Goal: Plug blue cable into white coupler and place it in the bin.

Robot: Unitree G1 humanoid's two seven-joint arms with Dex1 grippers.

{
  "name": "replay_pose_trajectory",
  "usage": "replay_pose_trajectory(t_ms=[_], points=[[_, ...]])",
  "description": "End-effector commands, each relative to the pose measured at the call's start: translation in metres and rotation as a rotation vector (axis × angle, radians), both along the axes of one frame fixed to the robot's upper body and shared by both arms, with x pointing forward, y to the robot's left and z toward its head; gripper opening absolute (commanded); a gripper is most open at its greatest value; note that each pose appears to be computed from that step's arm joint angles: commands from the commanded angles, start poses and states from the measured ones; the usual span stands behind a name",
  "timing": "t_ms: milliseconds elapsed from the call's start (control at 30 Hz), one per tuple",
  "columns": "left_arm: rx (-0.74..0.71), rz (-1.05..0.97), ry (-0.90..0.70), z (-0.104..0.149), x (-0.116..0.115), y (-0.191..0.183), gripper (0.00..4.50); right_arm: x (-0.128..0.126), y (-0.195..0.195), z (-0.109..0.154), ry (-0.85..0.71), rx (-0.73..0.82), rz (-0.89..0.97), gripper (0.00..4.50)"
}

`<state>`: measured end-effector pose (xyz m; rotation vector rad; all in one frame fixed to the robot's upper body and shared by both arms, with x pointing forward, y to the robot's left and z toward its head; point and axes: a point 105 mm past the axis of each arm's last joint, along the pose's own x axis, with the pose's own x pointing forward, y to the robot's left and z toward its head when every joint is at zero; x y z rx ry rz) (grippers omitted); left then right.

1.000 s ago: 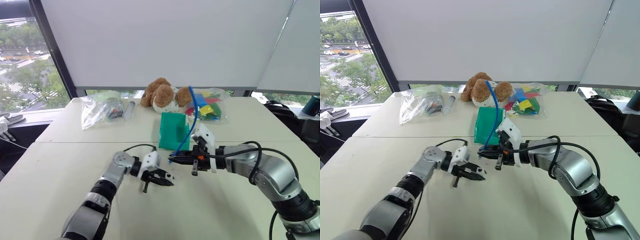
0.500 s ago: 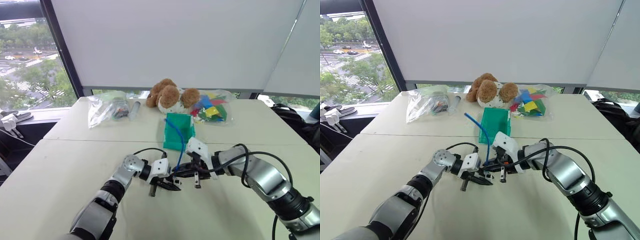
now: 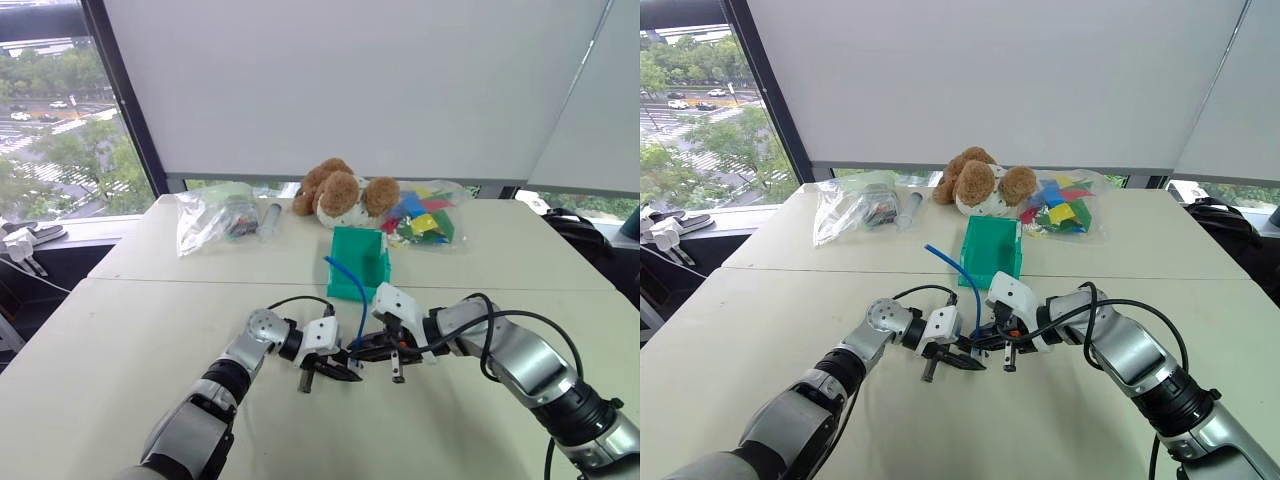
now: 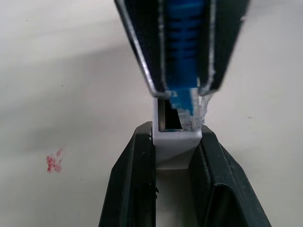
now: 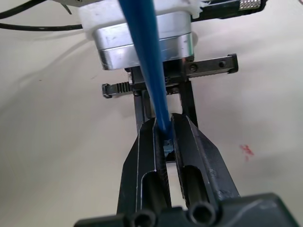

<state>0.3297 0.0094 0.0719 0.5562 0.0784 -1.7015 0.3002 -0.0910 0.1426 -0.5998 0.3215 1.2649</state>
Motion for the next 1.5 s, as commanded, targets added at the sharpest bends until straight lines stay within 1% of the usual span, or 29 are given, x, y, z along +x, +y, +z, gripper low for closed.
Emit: replay_pose_trajectory(t_ms=[33,367,633,900,1000,1167,1333,1433,1500], points=[[0.080,0.029,0.032,-0.019,-0.001,0.006,0.35,0.004,-0.004,0.002,-0.018,-0.005,-0.016,0.00],[0.078,0.021,0.030,-0.018,-0.001,0.004,0.35,0.004,-0.005,-0.001,-0.046,-0.052,0.008,0.00],[0.073,0.022,0.032,-0.018,-0.002,0.003,0.35,-0.009,-0.003,-0.006,-0.032,-0.109,0.083,0.00],[0.067,0.021,0.030,-0.017,-0.002,0.001,0.35,-0.009,-0.004,-0.009,-0.035,-0.148,0.100,0.00],[0.067,0.019,0.031,-0.017,-0.002,0.001,0.35,-0.010,-0.001,-0.016,-0.018,-0.157,0.110,0.00],[0.069,0.015,0.035,-0.019,-0.004,0.001,0.35,-0.006,0.001,-0.040,0.032,-0.192,0.109,0.00],[0.070,0.017,0.035,-0.019,-0.004,0.003,0.35,-0.004,0.000,-0.052,0.041,-0.226,0.122,0.00],[0.065,0.027,0.034,-0.019,-0.003,0.003,0.35,-0.002,-0.001,-0.050,0.035,-0.215,0.117,0.00],[0.061,0.037,0.042,-0.017,-0.002,0.006,0.35,0.000,0.001,-0.041,0.031,-0.180,0.106,0.00]])
